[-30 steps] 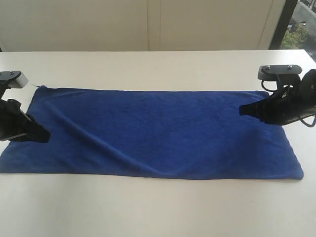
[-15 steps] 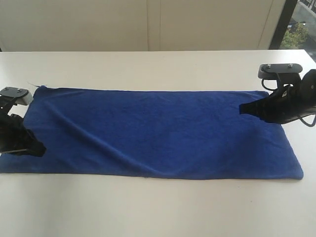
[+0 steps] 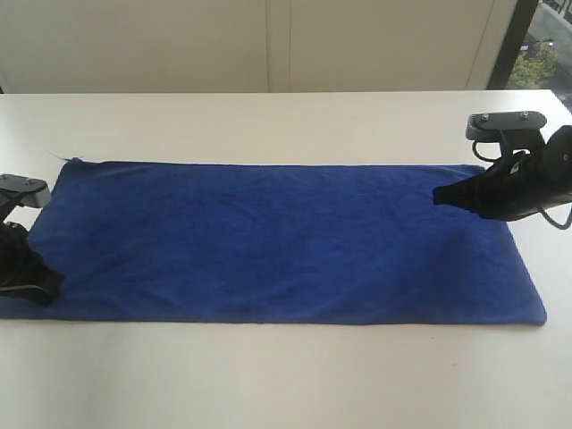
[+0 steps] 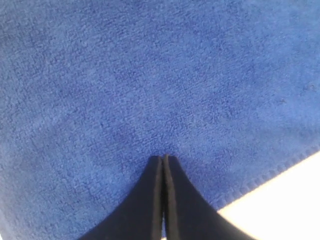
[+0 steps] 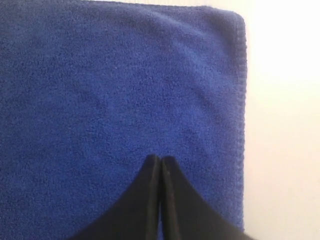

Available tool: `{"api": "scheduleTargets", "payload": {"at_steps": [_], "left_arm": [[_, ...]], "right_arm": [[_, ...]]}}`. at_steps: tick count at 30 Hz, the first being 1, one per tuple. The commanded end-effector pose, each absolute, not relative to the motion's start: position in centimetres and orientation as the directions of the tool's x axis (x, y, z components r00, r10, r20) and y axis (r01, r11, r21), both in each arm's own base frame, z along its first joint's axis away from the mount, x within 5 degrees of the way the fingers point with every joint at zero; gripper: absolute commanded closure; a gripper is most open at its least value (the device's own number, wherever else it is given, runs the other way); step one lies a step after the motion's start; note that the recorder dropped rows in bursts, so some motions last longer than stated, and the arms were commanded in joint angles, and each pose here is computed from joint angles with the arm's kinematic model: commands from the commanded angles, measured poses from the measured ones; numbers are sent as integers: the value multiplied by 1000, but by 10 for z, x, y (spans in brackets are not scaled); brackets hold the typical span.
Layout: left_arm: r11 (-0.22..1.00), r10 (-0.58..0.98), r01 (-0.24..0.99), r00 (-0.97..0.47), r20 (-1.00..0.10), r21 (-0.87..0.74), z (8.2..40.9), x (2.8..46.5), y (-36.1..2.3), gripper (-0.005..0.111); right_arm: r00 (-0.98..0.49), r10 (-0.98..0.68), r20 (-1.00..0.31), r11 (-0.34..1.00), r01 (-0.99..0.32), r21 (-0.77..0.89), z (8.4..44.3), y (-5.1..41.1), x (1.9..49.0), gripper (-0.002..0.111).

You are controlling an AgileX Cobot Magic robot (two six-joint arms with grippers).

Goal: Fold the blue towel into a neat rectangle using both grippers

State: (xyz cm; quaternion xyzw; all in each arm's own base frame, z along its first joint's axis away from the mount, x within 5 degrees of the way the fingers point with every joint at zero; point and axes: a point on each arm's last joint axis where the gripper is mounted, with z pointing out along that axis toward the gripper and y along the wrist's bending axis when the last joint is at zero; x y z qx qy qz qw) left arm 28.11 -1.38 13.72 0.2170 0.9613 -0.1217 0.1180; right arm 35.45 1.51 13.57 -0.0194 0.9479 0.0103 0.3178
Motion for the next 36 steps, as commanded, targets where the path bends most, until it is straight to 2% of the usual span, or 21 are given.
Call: {"api": "scheduleTargets", "payload": {"at_steps": [1, 8, 12, 18, 27, 36], "left_arm": [[866, 407, 456, -882, -239, -204, 136, 277, -14, 107], [891, 356, 424, -874, -331, -162, 149, 288, -13, 107], [898, 348, 422, -852, -392, -122, 164, 288, -13, 107], [939, 262, 339, -812, -522, -54, 183, 281, -10, 107], [956, 233, 292, -691, -685, 31, 229, 242, -8, 107], [961, 153, 276, -513, -844, 7, 275, 178, -16, 107]], "right_arm": [[-785, -47, -618, 998, -56, -5, 135, 15, 355, 108], [-784, -70, -617, 997, -74, -19, 137, 15, 355, 108], [-757, -72, -649, 997, -74, -23, 151, 14, 354, 108], [-755, -72, -652, 997, -78, -20, 167, 15, 348, 108], [-761, -113, -639, 993, -114, -39, 194, 15, 333, 108], [-662, -108, -741, 993, -102, -53, 223, 13, 304, 108]]}}
